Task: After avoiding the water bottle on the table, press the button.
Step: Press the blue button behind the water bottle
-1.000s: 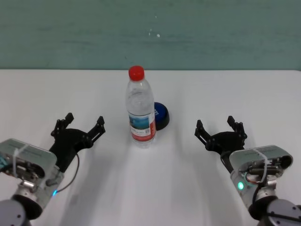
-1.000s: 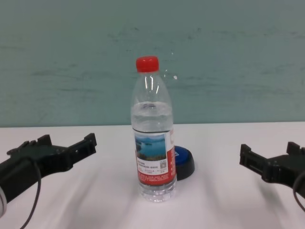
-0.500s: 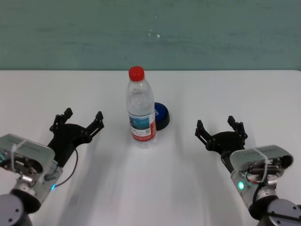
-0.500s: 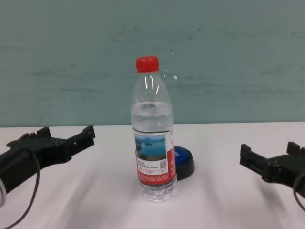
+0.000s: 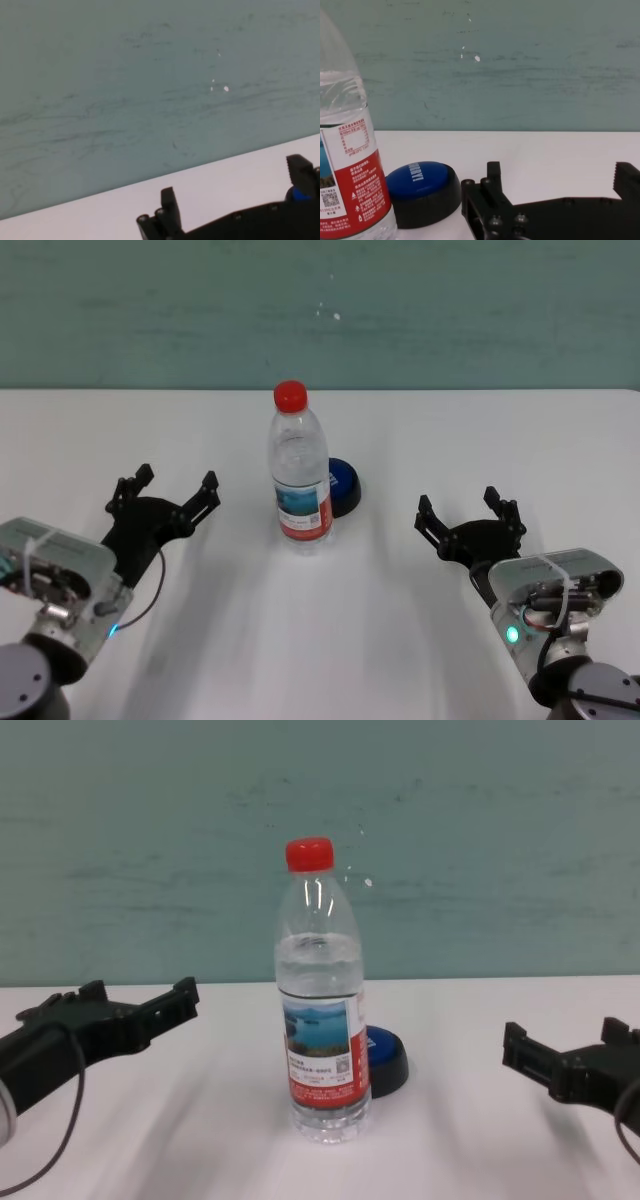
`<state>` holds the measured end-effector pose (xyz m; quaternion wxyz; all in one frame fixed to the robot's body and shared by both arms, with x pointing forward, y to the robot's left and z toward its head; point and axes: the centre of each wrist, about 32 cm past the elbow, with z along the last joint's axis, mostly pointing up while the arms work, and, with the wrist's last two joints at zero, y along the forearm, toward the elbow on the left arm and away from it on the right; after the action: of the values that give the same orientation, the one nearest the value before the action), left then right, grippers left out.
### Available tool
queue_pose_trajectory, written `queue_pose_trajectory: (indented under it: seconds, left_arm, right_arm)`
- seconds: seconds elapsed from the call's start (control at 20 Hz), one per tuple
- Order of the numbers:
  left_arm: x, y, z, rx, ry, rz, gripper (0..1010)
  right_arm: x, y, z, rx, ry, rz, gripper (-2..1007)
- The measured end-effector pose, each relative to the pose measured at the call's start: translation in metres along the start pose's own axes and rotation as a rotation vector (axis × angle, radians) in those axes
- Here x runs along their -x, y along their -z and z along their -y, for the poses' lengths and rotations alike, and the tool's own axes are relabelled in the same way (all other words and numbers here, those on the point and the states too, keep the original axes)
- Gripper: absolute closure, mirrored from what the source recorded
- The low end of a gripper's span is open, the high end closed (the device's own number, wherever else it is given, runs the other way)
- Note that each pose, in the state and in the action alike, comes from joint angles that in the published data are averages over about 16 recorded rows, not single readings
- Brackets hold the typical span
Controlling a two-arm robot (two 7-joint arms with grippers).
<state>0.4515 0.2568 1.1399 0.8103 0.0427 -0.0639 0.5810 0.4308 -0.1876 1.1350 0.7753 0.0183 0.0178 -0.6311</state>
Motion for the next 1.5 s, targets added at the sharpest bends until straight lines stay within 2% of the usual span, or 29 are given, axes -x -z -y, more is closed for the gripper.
queue_pose_trajectory:
  seconds: [0.75, 1.5]
  left_arm:
    - [-0.0017, -0.0006, 0.012, 0.002, 0.004, -0.004, 0]
    - [-0.0019, -0.0002, 0.028, -0.003, 0.038, 0.002, 0]
  right_arm:
    - [0.0000, 0.0000, 0.0000, 0.000, 0.000, 0.000, 1]
    - [0.0000, 0.0000, 0.0000, 0.000, 0.000, 0.000, 1]
